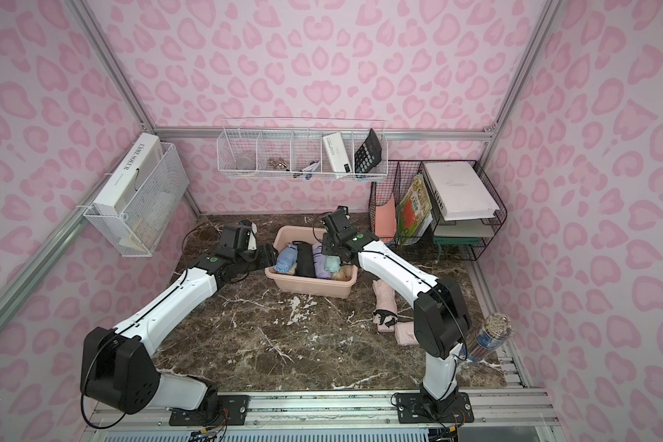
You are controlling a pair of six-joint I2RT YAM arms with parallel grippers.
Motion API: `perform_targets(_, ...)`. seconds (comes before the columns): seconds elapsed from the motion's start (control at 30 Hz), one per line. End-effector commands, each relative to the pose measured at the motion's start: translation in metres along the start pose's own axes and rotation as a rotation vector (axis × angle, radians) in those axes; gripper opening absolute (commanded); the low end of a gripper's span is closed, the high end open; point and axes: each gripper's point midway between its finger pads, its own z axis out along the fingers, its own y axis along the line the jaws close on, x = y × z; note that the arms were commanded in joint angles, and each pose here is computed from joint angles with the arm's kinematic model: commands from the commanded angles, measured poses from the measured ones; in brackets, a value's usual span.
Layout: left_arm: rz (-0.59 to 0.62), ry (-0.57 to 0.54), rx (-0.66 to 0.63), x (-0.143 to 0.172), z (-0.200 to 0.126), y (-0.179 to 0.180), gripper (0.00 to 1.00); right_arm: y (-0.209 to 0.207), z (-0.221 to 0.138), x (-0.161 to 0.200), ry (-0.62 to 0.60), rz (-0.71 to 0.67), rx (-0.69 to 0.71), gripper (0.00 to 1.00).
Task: Put the umbrella into the storage box
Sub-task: Place the umbrella in the storage box.
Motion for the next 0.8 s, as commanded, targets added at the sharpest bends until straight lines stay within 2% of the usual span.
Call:
perform_targets(0.0, 0.087, 0.064, 0.02, 0.003, 0.006, -0.007, 0.68, -0.011, 0.007, 0.005, 0.015, 0.006, 0.055, 0.0)
perform_targets(0.23, 0.128, 0.096, -0.014, 0.001, 0.023, -0.003, 0.68, -0.025, 0.028, 0.02, 0.057, -0.012, 0.144, 0.0)
perform_targets(0.27, 0.13, 0.103, -0.014, 0.001, 0.027, -0.003, 0.68, -0.025, 0.03, 0.022, 0.061, -0.012, 0.145, 0.04)
perform_targets(0.4, 0.138, 0.124, -0.022, 0.002, 0.037, -0.003, 0.68, -0.026, 0.037, 0.023, 0.061, -0.015, 0.164, 0.34)
perform_targets(0.5, 0.152, 0.135, -0.037, 0.0, 0.043, -0.001, 0.68, -0.022, 0.034, 0.016, 0.037, -0.028, 0.166, 0.52)
perform_targets(0.6, 0.163, 0.139, -0.05, -0.001, 0.048, 0.001, 0.67, -0.016, 0.027, 0.009, 0.009, -0.041, 0.16, 0.62)
perform_targets(0.77, 0.18, 0.146, -0.053, -0.004, 0.056, 0.001, 0.64, -0.003, 0.005, -0.009, -0.061, -0.053, 0.135, 0.68)
